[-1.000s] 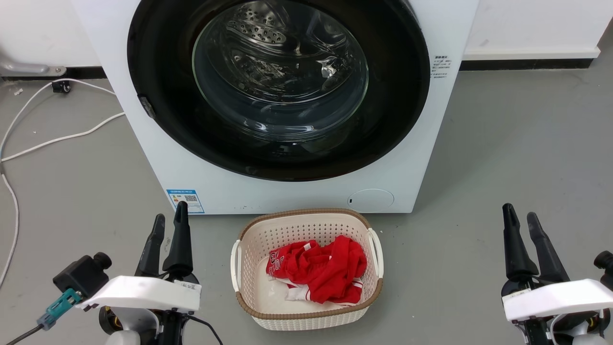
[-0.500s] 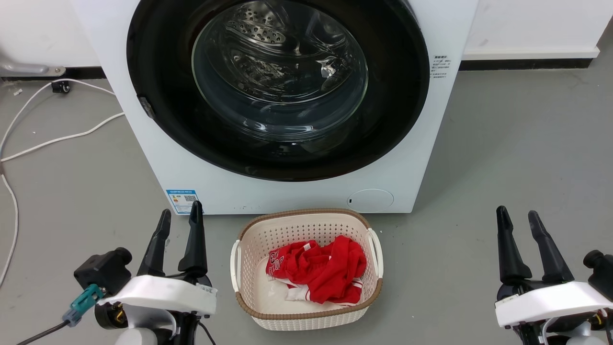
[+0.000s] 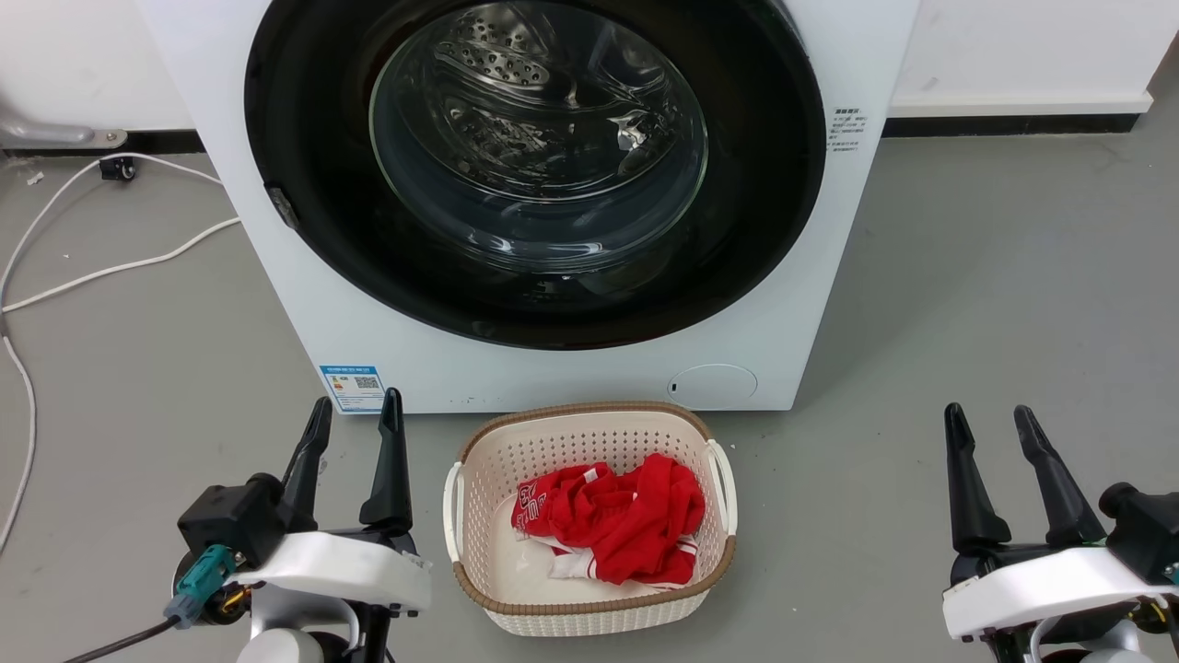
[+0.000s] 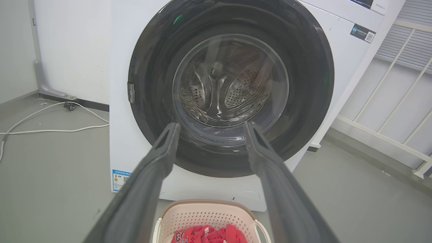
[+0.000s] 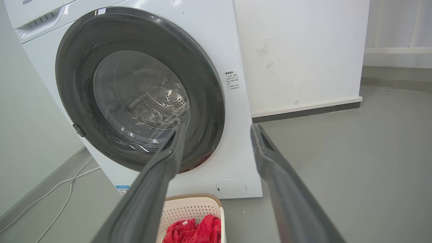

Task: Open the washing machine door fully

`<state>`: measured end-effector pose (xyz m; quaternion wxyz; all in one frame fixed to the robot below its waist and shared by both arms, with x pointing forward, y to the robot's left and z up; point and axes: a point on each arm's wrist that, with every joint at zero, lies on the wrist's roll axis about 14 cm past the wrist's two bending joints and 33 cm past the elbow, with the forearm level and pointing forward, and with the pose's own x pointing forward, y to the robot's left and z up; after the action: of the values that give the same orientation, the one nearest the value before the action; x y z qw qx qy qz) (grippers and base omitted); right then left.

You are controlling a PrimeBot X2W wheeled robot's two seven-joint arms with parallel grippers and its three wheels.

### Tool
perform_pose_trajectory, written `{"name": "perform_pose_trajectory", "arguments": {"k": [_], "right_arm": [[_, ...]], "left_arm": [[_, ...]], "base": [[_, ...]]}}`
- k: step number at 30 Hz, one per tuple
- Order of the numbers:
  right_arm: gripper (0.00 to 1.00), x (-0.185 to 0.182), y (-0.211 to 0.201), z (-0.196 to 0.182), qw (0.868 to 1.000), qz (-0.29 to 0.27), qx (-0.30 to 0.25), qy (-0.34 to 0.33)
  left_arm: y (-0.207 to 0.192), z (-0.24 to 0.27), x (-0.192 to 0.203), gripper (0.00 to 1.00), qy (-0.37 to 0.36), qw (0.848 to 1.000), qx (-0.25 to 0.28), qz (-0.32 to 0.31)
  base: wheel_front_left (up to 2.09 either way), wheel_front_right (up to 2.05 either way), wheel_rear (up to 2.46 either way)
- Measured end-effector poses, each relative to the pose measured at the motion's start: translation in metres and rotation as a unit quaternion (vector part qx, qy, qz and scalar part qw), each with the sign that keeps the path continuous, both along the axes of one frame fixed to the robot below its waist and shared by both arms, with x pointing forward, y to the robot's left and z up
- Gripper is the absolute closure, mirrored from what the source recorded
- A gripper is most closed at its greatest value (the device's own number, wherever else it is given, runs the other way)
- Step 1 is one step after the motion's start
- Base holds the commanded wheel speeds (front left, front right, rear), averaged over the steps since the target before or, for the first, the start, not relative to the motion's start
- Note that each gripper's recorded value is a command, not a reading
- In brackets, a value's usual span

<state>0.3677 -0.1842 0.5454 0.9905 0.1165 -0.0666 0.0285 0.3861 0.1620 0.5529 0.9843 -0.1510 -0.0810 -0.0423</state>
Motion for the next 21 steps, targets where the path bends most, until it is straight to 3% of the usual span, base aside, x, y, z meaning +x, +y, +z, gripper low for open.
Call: {"name": "perform_pose_trajectory", "arguments": {"k": [21], "right_arm": [[0.00,-0.0033,0.0069,0.0004,0.997,0.005,-0.075,-0.005]], "left_arm": [[-0.0078,0.0075,-0.0017,0.00,-0.028,0.994,0.101,0.007]], "base": [[0.00,0.00,0.00]]}}
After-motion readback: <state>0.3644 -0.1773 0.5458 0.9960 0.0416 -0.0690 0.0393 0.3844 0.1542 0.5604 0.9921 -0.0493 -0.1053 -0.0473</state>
